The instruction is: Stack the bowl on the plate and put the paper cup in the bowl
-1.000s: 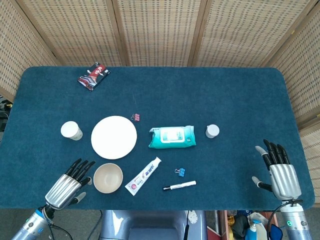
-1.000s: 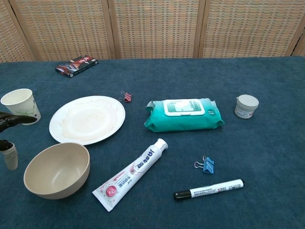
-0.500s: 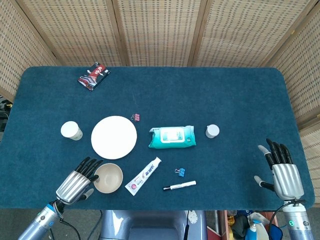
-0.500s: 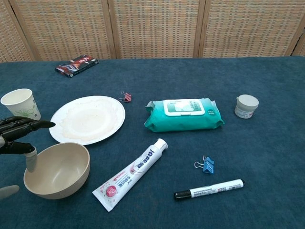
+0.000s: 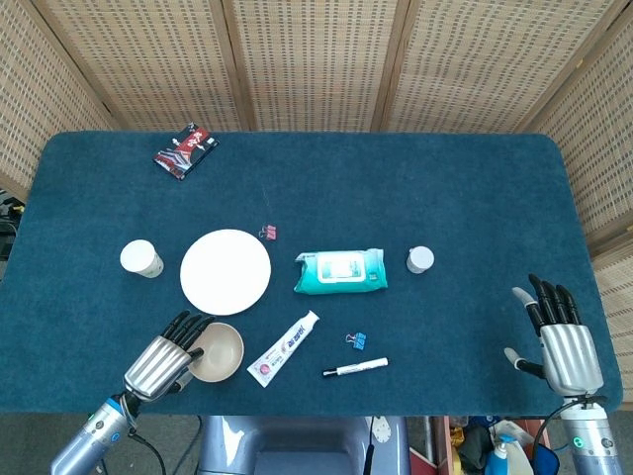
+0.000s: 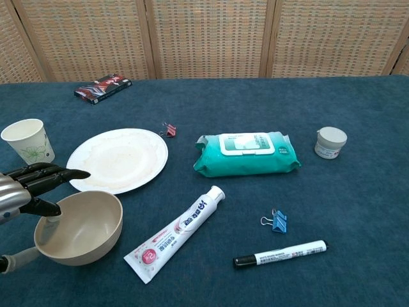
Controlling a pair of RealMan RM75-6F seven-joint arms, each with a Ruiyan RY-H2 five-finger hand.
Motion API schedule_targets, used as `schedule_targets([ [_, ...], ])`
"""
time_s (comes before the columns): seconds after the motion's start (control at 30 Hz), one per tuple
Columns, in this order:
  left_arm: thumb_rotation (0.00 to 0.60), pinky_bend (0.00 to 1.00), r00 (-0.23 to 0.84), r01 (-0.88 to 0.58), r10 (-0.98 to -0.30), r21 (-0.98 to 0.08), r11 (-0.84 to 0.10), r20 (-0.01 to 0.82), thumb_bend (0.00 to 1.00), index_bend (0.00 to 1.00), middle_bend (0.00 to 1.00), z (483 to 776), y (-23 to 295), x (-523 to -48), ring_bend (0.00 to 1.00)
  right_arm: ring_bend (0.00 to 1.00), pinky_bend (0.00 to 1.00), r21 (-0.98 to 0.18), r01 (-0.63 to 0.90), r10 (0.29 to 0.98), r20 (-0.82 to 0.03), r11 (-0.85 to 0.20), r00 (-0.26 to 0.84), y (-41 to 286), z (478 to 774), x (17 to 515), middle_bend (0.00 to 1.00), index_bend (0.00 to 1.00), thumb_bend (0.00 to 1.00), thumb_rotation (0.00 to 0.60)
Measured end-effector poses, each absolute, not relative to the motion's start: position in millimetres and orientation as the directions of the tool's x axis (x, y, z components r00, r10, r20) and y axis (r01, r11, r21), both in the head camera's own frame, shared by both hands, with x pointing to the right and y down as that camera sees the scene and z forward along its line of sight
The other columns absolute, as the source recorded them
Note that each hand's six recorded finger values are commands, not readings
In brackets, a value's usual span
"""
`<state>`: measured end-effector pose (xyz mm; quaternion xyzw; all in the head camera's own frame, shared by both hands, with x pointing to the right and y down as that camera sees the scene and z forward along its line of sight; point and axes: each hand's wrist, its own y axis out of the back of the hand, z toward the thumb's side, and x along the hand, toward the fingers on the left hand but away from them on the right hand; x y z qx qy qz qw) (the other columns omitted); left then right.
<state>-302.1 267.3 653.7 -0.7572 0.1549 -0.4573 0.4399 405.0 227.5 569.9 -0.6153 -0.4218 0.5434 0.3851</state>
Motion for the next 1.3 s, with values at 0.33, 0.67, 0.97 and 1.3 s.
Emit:
schedule_targets([
  [0.33,0.6,0.0,0.526,0.152,-0.677,-0.84,-0.521,0.515,0.41,0.68,0.02,653,257,-302,0.0,0.0,0.0,-0.933,0.107,0.939,-0.341,-0.345,0.053,227,569,406,0.0,0.12,0.13,0.6],
  [0.67,0.6,0.0,0.488,0.096,-0.764,-0.896,-0.434,0.422,0.41,0.68,0.02,633,213,-315,0.0,0.0,0.0,-0.932,0.105,0.938,-0.344,-0.348,0.052,227,570,406,0.0,0.12,0.13,0.6],
  [0.97,0.6,0.0,0.43,0.136,-0.764,-0.871,-0.472,0.481,0.4,0.68,0.02,647,166,-322,0.0,0.0,0.0,-0.931,0.105,0.937,-0.347,-0.35,0.049,227,570,406,0.0,0.12,0.13,0.6],
  [1.3,0.6,0.0,0.414,0.176,-0.739,-0.843,-0.508,0.532,0.41,0.68,0.02,671,132,-292,0.0,0.0,0.0,-0.93,0.117,0.937,-0.347,-0.349,0.039,225,570,411,0.0,0.12,0.13,0.6],
])
